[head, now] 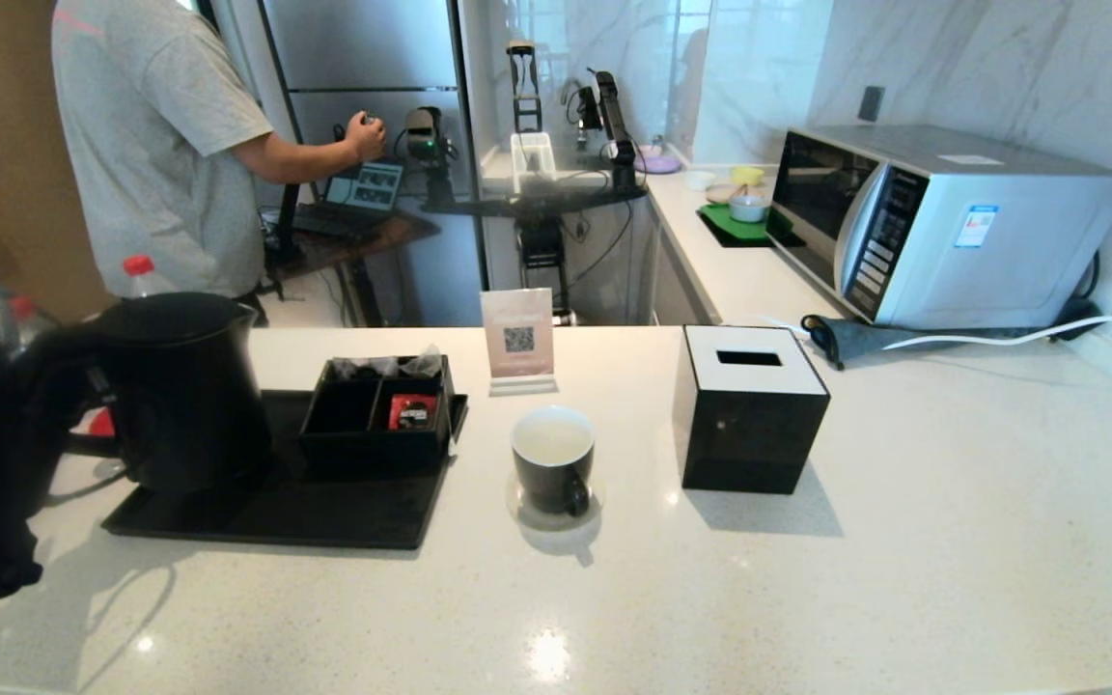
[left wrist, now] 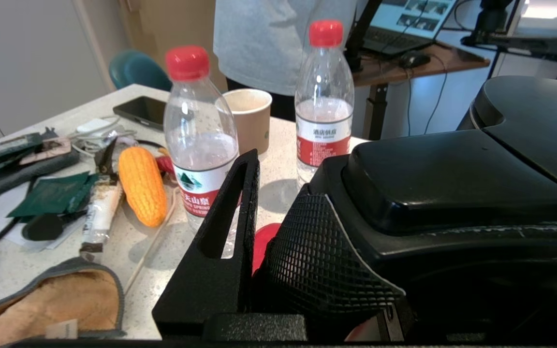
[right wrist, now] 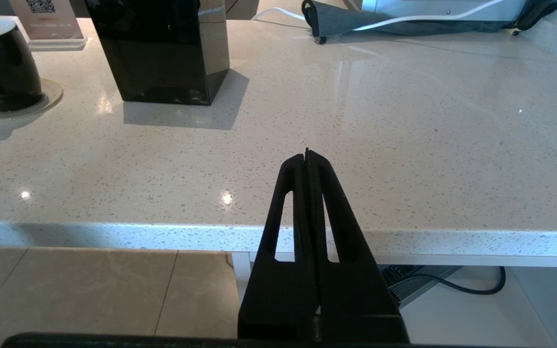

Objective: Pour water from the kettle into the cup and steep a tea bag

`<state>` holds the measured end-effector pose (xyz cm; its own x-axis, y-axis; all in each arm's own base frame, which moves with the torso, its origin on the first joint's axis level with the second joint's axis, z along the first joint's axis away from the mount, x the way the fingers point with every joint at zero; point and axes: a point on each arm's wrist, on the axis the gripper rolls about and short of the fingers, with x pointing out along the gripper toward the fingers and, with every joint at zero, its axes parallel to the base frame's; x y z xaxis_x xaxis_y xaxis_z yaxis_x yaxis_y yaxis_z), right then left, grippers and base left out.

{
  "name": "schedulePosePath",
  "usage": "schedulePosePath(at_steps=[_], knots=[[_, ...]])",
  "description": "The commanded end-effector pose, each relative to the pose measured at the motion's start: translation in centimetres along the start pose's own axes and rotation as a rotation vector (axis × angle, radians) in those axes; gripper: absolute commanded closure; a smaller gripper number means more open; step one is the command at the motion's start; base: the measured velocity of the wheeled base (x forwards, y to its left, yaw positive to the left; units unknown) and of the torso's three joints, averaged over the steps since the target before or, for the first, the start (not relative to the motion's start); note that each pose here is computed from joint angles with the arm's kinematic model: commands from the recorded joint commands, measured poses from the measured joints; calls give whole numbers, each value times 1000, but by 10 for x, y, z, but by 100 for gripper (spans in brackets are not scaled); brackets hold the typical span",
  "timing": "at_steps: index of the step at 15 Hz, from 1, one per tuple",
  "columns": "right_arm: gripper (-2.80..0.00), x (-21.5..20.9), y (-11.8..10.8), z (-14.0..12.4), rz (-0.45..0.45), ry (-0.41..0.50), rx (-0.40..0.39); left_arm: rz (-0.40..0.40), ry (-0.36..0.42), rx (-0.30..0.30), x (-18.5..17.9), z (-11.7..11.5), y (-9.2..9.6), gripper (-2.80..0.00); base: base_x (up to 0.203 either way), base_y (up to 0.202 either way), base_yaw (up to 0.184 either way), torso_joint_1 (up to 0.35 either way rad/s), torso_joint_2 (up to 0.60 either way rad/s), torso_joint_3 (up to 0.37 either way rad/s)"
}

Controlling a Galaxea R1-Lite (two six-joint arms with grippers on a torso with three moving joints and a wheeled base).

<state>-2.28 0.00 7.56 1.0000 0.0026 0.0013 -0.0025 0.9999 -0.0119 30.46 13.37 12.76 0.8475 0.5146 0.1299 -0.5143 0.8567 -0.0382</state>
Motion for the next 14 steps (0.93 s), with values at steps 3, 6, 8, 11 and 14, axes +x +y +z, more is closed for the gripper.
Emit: schedulePosePath(at_steps=[3, 6, 8, 11, 14], knots=[[0, 0, 0, 0, 1, 0, 0, -1, -89, -17, -20, 30, 3, 0, 0, 0, 0, 0, 0, 0], [0, 0, 0, 0, 1, 0, 0, -3, -104, -19, -31, 39, 3, 0, 0, 0, 0, 0, 0, 0], [0, 0, 0, 0, 1, 0, 0, -4, -108, -20, -38, 44, 4, 0, 0, 0, 0, 0, 0, 0], [0, 0, 0, 0, 1, 0, 0, -5, -142, -25, -46, 56, 5, 0, 0, 0, 0, 0, 0, 0], [0, 0, 0, 0, 1, 0, 0, -13, -147, -26, -57, 61, 4, 0, 0, 0, 0, 0, 0, 0]])
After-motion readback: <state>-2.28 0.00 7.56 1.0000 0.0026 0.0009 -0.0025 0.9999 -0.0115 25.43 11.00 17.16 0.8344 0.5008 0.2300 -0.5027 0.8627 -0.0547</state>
